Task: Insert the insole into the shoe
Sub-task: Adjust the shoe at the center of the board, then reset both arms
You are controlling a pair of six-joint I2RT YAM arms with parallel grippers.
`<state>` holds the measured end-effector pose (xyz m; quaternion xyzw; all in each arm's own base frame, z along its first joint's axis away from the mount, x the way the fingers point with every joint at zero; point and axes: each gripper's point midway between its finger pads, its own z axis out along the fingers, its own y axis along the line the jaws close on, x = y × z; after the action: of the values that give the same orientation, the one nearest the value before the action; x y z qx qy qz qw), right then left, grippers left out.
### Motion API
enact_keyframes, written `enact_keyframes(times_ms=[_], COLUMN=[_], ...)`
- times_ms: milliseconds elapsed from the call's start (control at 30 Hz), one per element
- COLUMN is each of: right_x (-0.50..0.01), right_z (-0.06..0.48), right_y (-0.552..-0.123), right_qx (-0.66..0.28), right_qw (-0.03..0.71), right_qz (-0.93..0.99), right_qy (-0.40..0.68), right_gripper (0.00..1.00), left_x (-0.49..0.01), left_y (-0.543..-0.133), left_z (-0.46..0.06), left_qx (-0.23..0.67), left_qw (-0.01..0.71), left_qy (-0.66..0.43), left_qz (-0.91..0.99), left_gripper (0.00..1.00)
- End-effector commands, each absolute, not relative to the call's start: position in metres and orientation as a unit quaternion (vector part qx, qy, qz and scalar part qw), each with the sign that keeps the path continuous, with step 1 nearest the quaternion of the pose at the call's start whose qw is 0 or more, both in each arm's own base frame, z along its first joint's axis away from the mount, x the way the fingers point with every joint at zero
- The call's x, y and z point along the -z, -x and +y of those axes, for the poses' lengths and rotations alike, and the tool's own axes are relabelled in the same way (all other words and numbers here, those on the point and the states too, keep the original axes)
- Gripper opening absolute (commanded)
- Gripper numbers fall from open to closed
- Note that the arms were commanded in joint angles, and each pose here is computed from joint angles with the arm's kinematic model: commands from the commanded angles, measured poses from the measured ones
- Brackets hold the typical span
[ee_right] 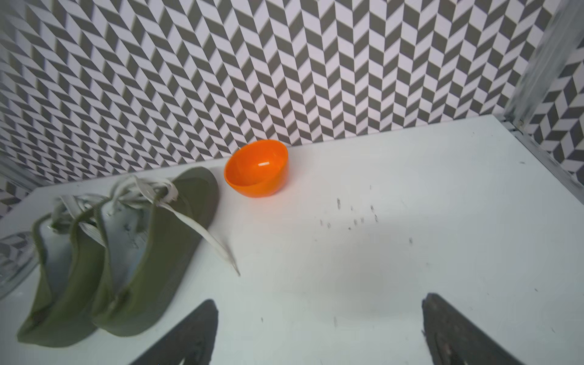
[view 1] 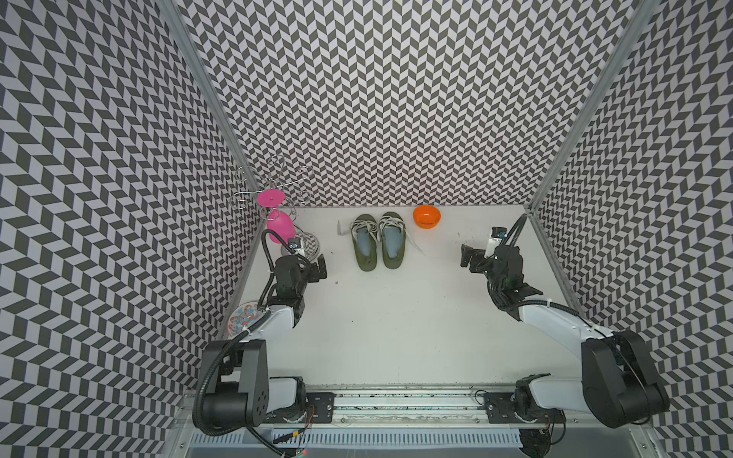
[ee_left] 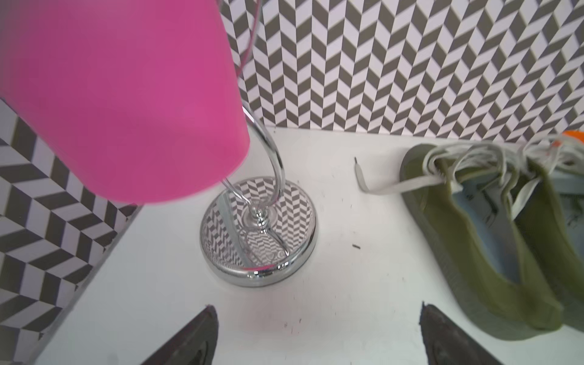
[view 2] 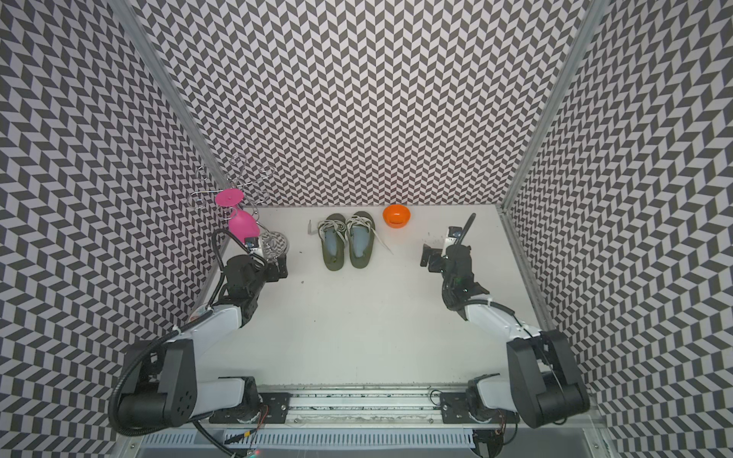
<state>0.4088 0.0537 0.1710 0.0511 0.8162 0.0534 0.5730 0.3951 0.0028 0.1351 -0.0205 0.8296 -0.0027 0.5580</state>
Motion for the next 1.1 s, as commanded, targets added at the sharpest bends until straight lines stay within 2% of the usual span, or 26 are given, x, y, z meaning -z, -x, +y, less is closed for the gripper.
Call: enact_keyframes(times_ms=[0, 100, 233, 367, 433, 567, 1067], right_x=[-0.203, -0.185, -0.171, -0.162, -0.154, -0.161, -0.151], right_z=[0.007, -0.015, -0.02, -0.02, -0.006, -0.005, 0.0], right_y=[-0.415, -0.403, -0.392, -0.385, -0.383, -0.379, -0.387], right_qx=[-0.002, 0.018, 0.02, 0.011, -0.007, -0.008, -0.003], right_qw=[0.641, 0.646, 0.668, 0.694, 0.697, 0.717, 0.693], right_qz=[0.763, 0.755, 0.738, 0.715, 0.715, 0.696, 0.721], right_qy=[-0.085, -0.105, -0.088, -0.086, -0.047, -0.04, -0.027], right_gripper=[1.0, 1.0, 1.0, 1.0, 1.0, 1.0, 1.0], left_x=[-0.165, -0.151, -0.153, -0.15, -0.146, -0.146, -0.146], left_y=[-0.401, -0.387, -0.394, -0.378, -0.382, -0.382, -0.382], left_z=[0.008, 0.022, 0.009, 0.01, 0.011, 0.012, 0.013], left_qx=[-0.016, -0.017, -0.011, -0.021, -0.026, -0.028, -0.034], left_qw=[0.638, 0.656, 0.673, 0.702, 0.691, 0.693, 0.692], left_qy=[0.021, 0.075, 0.027, 0.032, 0.039, 0.041, 0.043], left_qz=[0.77, 0.751, 0.739, 0.711, 0.721, 0.719, 0.72], left_gripper=[1.0, 1.0, 0.99, 1.0, 1.0, 1.0, 1.0])
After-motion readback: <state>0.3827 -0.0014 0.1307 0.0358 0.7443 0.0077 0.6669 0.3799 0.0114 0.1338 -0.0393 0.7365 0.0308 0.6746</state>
